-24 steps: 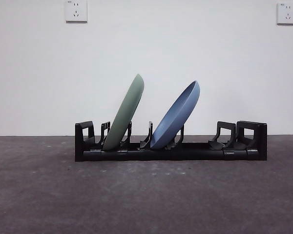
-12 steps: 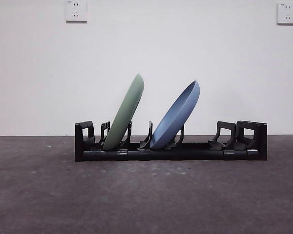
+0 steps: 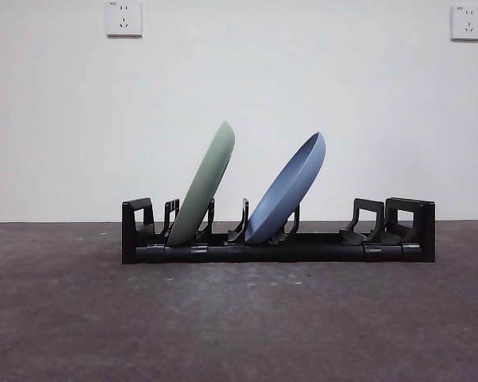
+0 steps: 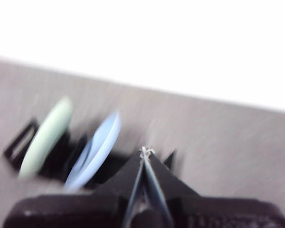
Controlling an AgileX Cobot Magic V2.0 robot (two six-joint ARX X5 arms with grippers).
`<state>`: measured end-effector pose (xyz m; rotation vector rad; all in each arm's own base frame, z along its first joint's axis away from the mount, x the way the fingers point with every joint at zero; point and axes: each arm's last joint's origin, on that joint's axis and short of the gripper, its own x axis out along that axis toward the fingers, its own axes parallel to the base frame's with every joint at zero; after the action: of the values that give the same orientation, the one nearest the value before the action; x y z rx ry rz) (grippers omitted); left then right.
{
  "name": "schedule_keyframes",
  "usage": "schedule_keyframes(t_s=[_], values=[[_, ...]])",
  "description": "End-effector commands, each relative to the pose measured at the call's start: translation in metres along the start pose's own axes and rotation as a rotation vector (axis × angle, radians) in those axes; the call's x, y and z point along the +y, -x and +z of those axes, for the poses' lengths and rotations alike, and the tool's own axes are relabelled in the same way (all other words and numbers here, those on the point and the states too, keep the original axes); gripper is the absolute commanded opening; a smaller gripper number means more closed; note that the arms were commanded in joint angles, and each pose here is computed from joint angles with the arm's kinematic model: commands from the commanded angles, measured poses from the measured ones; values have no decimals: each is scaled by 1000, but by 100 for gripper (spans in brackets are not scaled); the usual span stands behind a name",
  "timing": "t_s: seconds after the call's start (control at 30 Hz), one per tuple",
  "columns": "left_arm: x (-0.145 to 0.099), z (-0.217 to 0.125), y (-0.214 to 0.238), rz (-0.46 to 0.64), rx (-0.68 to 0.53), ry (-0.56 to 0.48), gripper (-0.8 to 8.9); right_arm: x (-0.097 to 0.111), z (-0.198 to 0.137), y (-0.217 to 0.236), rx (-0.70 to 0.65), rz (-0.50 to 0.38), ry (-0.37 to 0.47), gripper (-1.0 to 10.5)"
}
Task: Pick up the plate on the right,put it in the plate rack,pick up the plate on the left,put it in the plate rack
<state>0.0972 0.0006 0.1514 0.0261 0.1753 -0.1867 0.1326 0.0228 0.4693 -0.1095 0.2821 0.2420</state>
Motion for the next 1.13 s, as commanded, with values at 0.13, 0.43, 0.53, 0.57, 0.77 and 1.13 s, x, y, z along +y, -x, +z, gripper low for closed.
schedule_keyframes(t_s=[0.13,0.43,0.53,0.57,0.77,1.13], values=[[0,-3,-1,4,6,11,-3,-7,-42,34,-215,-170,-1,3],[0,-3,-1,4,6,11,-3,1,-158,4,-267,-199,2,3],[0,-3,-1,4,6,11,-3,3,-196,-11,-229,-195,-4,3],[0,-3,-1,4,6,11,-3,4,-207,-15,-220,-194,-6,3],[0,-3,-1,4,6,11,-3,8,-267,-35,-138,-186,-19,3],[0,-3,-1,4,6,11,-3,10,-316,-51,-83,-208,-68,3]])
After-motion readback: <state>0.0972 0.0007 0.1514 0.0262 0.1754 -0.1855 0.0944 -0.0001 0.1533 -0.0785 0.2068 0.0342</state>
